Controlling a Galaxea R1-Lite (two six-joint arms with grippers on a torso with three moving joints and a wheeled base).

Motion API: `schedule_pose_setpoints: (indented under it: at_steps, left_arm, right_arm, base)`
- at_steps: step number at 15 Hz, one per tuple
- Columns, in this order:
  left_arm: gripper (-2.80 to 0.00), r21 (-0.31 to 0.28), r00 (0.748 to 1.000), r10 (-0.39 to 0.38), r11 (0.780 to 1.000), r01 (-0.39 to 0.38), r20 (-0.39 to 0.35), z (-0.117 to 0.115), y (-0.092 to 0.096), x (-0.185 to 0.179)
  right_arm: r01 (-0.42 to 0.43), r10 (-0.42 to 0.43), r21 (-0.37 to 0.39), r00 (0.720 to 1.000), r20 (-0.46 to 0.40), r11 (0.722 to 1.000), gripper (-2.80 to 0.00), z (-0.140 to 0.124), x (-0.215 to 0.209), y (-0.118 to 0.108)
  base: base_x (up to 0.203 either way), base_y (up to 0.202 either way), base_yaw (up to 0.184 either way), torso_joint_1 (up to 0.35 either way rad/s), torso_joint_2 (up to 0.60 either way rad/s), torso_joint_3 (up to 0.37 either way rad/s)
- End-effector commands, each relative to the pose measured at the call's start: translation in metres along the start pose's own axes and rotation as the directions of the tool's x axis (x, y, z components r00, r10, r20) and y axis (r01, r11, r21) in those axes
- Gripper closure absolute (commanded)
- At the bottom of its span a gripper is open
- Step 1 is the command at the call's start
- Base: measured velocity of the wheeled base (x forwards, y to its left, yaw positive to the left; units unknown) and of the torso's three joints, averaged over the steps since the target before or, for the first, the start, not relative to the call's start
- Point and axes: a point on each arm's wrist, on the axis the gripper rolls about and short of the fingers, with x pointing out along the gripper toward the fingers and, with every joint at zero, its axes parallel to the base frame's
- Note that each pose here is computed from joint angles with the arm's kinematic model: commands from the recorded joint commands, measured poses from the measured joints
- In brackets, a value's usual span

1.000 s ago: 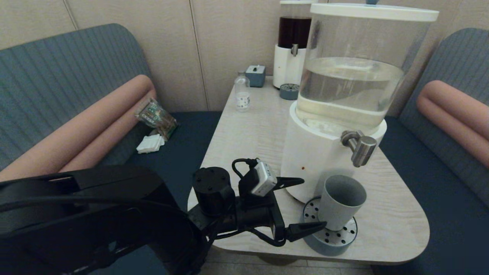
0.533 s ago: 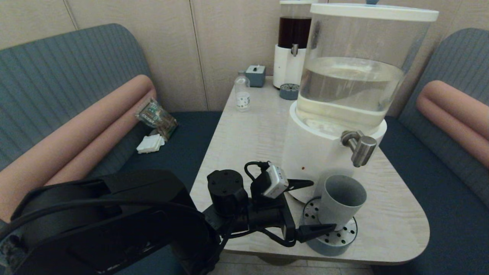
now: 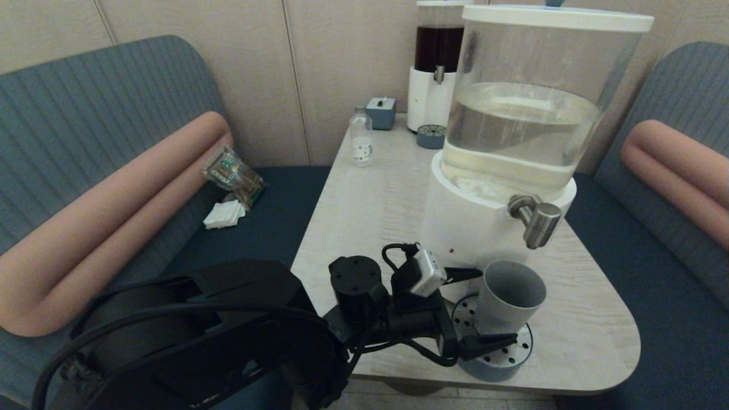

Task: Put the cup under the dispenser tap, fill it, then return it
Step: Place the cup next to the water dispenser

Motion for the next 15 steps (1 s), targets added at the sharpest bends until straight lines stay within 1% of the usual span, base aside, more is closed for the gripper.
schedule_pose_setpoints:
  at_steps: [1,8,10,15]
  left_arm:
    - [-2.80,-0.001,1.000,-0.007,1.000,0.007,0.002,-0.005,0.000,0.003]
    - [-2.80,-0.001,1.000,-0.024,1.000,0.024,0.010,-0.011,-0.004,0.012]
    - [-2.80,-0.009,1.000,-0.028,1.000,0.028,0.012,-0.014,-0.004,0.015]
    - [-2.80,-0.013,0.999,-0.041,0.999,0.042,0.036,-0.015,-0.006,0.027]
  right_arm:
    - [-0.001,0.001,0.000,1.000,0.000,1.000,0.00,0.000,0.000,0.000]
    - [-0.001,0.001,0.000,1.000,0.000,1.000,0.00,0.000,0.000,0.000]
    - [0.000,0.000,-0.001,1.000,0.000,1.000,0.00,0.000,0.000,0.000]
    - [-0.001,0.001,-0.001,1.000,0.000,1.000,0.00,0.000,0.000,0.000]
  base:
    - [0.000,0.000,0.000,0.000,0.00,0.000]
    - [0.000,0.000,0.000,0.000,0.00,0.000]
    - [0.000,0.000,0.000,0.000,0.00,0.000]
    - [0.000,0.000,0.000,0.000,0.00,0.000]
